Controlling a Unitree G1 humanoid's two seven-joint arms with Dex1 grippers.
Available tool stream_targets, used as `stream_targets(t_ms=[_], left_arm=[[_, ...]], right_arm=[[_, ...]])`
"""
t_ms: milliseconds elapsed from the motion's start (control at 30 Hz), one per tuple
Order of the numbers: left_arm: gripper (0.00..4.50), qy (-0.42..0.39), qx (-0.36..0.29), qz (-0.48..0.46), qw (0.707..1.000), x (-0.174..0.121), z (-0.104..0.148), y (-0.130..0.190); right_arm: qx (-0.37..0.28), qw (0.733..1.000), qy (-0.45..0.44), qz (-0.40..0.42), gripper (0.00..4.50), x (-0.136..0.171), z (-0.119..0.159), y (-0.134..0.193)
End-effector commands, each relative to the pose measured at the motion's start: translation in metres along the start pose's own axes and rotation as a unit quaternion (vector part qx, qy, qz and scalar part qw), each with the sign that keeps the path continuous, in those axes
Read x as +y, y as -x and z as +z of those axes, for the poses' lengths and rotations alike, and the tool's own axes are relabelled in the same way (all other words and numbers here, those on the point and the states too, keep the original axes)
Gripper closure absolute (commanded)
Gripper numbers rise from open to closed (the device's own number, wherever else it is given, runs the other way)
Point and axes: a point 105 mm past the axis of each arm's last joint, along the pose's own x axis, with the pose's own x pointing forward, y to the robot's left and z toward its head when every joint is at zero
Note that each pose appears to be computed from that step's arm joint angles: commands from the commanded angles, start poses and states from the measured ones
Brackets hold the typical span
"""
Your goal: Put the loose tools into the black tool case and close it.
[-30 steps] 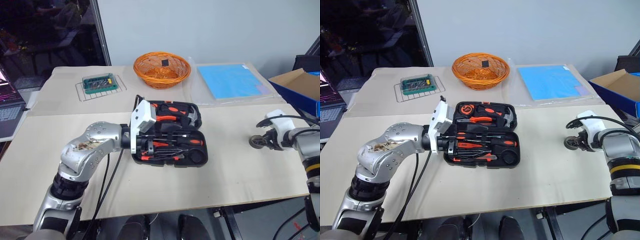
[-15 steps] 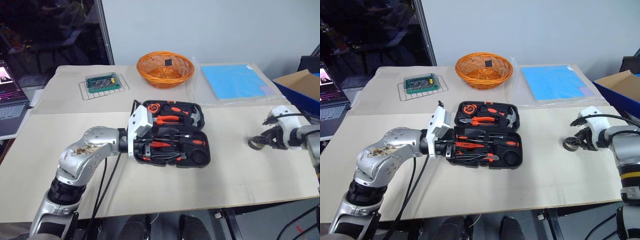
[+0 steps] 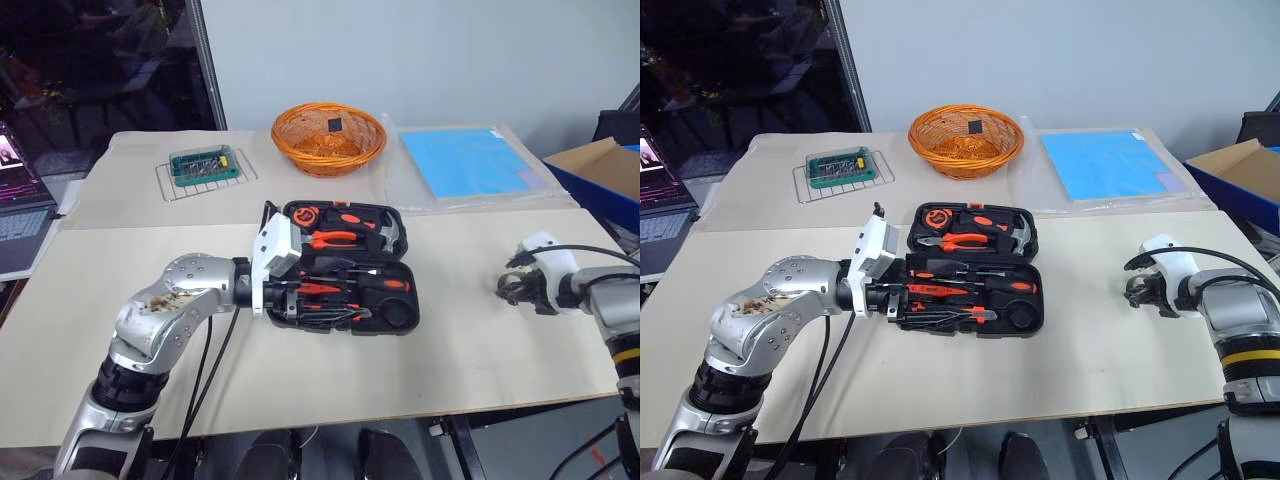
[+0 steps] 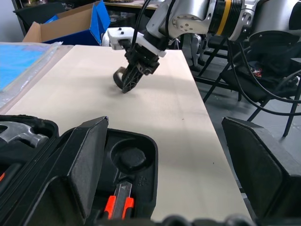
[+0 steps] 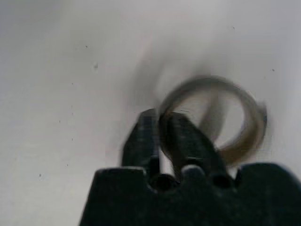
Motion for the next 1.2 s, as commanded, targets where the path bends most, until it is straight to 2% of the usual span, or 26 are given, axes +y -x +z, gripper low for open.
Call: stream_targets(t_ms=[33, 100, 200, 267, 400, 467, 767, 1100, 1167, 1200], left_arm=[[0.38, -0.02, -0.008, 0.002, 1.0, -0.002, 0.006, 0.007], [0.38, -0.021, -0.01, -0.002, 1.0, -0.006, 0.005, 0.013], [0.38, -0.005, -0.02, 0.012, 1.0, -0.008, 0.001, 0.03], [0.38, -0.012, -0.033, 0.02, 0.999, -0.009, 0.001, 0.038], [0.38, 0.028, -0.003, 0.009, 1.0, -0.014, -0.011, 0.074], [0.38, 0.023, 0.006, 0.006, 1.0, -0.014, -0.013, 0.081], [0.38, 0.007, 0.005, 0.011, 1.0, -0.01, -0.012, 0.076], [0.38, 0.002, 0.004, 0.017, 1.0, -0.01, -0.012, 0.07], [0.38, 0.001, 0.004, 0.018, 1.0, -0.01, -0.013, 0.069], [0.38, 0.001, 0.004, 0.019, 1.0, -0.01, -0.013, 0.069]], right_arm=[[-0.042, 0.998, 0.04, 0.008, 4.46, 0.001, 0.026, 0.017], [-0.07, 0.994, 0.072, 0.051, 4.46, 0.021, 0.047, 0.028], [-0.1, 0.974, 0.143, 0.141, 4.46, 0.077, 0.081, 0.043], [-0.103, 0.966, 0.17, 0.163, 4.46, 0.096, 0.089, 0.048], [-0.096, 0.932, 0.247, 0.249, 4.46, 0.158, 0.104, 0.05], [-0.088, 0.923, 0.265, 0.263, 4.46, 0.174, 0.105, 0.045], [-0.01, 0.909, 0.308, 0.282, 4.46, 0.185, 0.074, 0.023], [0.025, 0.893, 0.321, 0.313, 4.46, 0.189, 0.06, 0.017], [0.022, 0.889, 0.316, 0.33, 3.76, 0.195, 0.061, 0.015], [0.018, 0.889, 0.313, 0.334, 3.58, 0.196, 0.063, 0.014]])
